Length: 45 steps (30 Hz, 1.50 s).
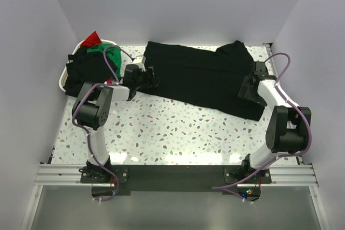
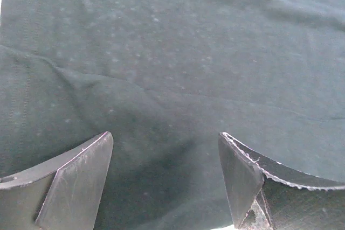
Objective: Fold and stack the t-shirts
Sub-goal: Fold the tshirt
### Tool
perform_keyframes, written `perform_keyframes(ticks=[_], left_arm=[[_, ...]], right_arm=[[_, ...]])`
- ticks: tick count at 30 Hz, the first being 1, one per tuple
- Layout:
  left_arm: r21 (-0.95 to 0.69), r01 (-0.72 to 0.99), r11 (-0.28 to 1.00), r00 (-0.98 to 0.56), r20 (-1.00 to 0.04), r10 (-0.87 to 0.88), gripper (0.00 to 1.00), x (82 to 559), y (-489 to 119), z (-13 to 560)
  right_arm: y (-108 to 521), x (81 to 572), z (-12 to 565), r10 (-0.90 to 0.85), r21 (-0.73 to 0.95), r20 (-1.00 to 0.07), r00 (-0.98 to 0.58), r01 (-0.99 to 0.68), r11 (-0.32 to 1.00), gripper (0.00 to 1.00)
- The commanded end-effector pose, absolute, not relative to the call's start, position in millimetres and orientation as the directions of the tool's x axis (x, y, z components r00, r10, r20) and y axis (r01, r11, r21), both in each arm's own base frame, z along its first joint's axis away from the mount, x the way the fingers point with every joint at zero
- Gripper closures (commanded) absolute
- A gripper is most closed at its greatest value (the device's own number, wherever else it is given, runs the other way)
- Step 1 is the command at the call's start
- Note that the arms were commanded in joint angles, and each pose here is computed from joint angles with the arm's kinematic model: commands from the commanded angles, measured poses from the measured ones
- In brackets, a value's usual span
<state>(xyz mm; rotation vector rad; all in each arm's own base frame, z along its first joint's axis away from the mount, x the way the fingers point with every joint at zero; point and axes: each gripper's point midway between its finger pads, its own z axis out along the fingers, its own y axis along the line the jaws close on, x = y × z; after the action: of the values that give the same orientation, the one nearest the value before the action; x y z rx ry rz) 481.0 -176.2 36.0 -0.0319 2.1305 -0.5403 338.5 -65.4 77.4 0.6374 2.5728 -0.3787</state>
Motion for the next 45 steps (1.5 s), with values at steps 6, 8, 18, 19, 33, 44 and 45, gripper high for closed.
perform_keyframes(ticks=[6,8,18,19,33,44,45], left_arm=[[-0.507,0.145,0.85,-0.6,-0.728,-0.332,0.16,467.7,-154.5,28.7],[-0.487,0.12,0.865,-0.593,-0.734,-0.331,0.16,466.4,-143.1,27.2],[-0.453,0.091,0.887,-0.579,-0.749,-0.323,0.16,465.1,-129.0,29.1],[-0.45,0.088,0.889,-0.575,-0.751,-0.323,0.16,465.6,-127.9,30.1],[-0.431,0.11,0.895,-0.542,-0.781,-0.31,0.16,460.9,-128.0,48.3],[-0.419,0.256,0.871,-0.46,-0.845,-0.272,0.15,457.4,-177.4,104.1],[-0.432,0.272,0.86,-0.451,-0.846,-0.283,0.15,458.5,-183.3,107.9]], right_arm=[[-74.7,310.7,63.5,0.405,-0.196,-0.467,-0.786,0.538,0.82,0.12],[-74.6,306.8,58.2,0.409,-0.207,-0.447,-0.796,0.537,0.818,0.12],[-80.9,282.5,34.1,0.419,-0.303,-0.361,-0.833,0.53,0.792,0.12],[-82.6,280.0,34.3,0.422,-0.315,-0.359,-0.833,0.534,0.785,0.12],[-100.6,267.9,46.2,0.418,-0.435,-0.354,-0.837,0.543,0.718,0.11],[-20.8,341.2,139.9,0.297,-0.013,-0.613,-0.732,0.385,0.923,0.13],[-9.0,350.0,143.2,0.288,0.03,-0.628,-0.723,0.347,0.937,0.13]])
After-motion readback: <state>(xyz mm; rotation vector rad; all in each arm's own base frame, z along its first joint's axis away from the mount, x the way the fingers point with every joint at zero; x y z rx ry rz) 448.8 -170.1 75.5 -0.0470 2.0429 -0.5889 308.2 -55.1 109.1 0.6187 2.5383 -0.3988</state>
